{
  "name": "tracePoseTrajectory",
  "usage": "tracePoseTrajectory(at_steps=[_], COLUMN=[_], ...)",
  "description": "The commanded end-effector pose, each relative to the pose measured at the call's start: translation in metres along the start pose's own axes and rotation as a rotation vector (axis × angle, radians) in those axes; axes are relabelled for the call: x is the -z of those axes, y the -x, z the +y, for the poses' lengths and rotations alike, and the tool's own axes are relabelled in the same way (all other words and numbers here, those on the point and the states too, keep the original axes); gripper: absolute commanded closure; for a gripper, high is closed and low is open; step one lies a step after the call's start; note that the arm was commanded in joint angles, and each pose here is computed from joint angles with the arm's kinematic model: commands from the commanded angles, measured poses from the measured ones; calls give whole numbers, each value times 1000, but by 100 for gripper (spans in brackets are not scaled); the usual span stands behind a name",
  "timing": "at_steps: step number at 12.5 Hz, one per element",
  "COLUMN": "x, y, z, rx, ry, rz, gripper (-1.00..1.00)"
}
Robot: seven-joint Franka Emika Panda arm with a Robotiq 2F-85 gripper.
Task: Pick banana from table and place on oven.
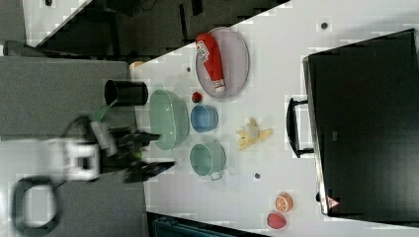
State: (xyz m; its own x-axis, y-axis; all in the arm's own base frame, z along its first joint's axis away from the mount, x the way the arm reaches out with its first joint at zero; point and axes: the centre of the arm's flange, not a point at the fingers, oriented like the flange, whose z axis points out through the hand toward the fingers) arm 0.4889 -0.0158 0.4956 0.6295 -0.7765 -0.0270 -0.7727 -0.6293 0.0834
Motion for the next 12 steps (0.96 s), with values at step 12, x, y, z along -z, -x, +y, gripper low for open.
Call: tracePoseTrajectory(at_steps=[12], x=[-272], y=[-3], z=[-30], rx=[-16], ry=[-19], rz=[-22], gripper=[-100])
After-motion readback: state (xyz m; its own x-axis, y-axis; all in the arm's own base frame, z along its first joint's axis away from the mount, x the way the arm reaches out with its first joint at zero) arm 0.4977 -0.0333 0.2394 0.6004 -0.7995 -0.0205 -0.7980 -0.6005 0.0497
